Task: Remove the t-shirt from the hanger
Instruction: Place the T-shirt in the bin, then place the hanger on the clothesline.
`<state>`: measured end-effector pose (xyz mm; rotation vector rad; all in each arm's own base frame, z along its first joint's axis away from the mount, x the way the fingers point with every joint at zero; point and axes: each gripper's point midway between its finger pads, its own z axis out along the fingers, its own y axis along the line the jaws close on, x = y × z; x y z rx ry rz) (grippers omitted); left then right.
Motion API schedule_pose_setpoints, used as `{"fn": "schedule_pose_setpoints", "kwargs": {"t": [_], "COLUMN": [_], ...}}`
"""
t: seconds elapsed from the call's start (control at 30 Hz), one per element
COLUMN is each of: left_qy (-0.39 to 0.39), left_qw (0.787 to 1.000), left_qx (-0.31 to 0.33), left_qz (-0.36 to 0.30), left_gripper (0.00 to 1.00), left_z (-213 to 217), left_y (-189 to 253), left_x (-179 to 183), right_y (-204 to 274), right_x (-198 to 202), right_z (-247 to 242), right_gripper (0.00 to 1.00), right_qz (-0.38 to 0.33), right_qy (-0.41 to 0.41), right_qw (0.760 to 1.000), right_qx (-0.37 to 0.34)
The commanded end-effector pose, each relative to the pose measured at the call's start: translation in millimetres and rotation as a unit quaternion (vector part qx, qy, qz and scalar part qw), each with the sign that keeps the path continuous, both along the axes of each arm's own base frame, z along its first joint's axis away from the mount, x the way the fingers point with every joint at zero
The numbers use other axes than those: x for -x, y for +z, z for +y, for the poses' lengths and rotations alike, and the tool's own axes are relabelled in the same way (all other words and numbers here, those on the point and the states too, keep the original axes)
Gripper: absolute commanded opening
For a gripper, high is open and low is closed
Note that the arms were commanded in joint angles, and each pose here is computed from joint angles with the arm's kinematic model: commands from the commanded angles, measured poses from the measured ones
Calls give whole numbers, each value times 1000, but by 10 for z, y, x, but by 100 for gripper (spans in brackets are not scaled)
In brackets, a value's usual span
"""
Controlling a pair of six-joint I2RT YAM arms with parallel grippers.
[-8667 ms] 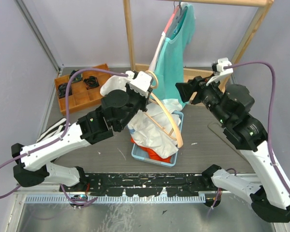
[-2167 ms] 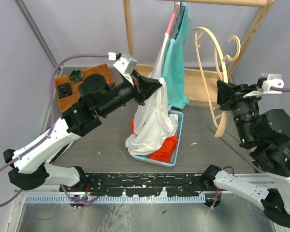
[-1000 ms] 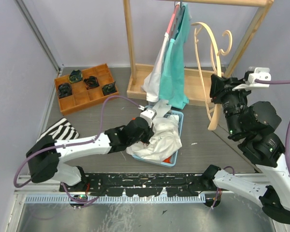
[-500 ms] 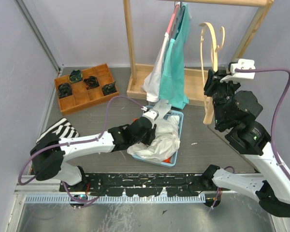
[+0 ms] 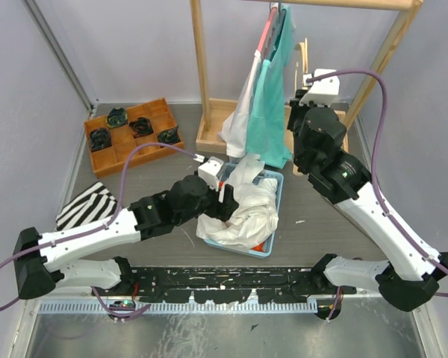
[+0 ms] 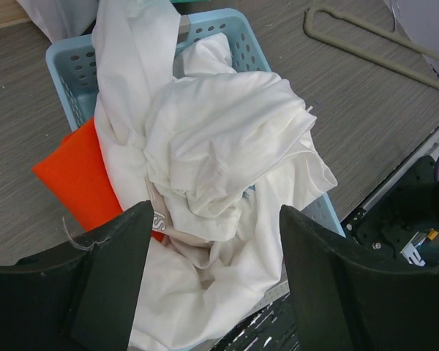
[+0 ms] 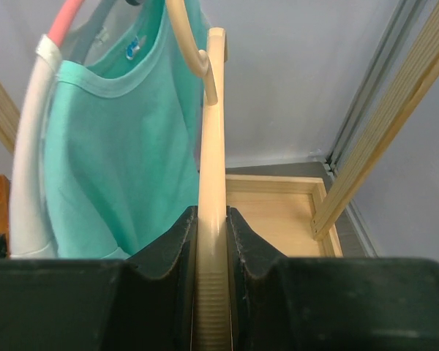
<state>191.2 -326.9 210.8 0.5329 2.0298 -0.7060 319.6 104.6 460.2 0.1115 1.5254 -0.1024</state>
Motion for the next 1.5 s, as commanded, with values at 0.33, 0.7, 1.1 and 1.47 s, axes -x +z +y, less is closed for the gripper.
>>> {"fn": "schedule_pose_setpoints", "kwargs": {"t": [0.33,0.7,1.1,1.47], "left_qy": [27,38,44,52], "left_qw": [998,996,996,995], "left_qx": [44,51,51,47], "left_qz": [-44,-54,-61,-67], "left_gripper": [98,98,98,98], "left_z": [335,406,440,491], "left_y": [501,575,577,601], "left_x": [51,36,21,0], "right_y": [255,480,646,751], "right_x": [-741,-812,-838,-964], "right_z": [-558,-816,-1074,-1267], "right_gripper": [0,1,1,1], "right_qz": [-38,-90,-108,-114], "right_qy": [3,115,121,157], "right_qw": [997,988,985,976], "right_qx": [-68,-50,-60,-104]}}
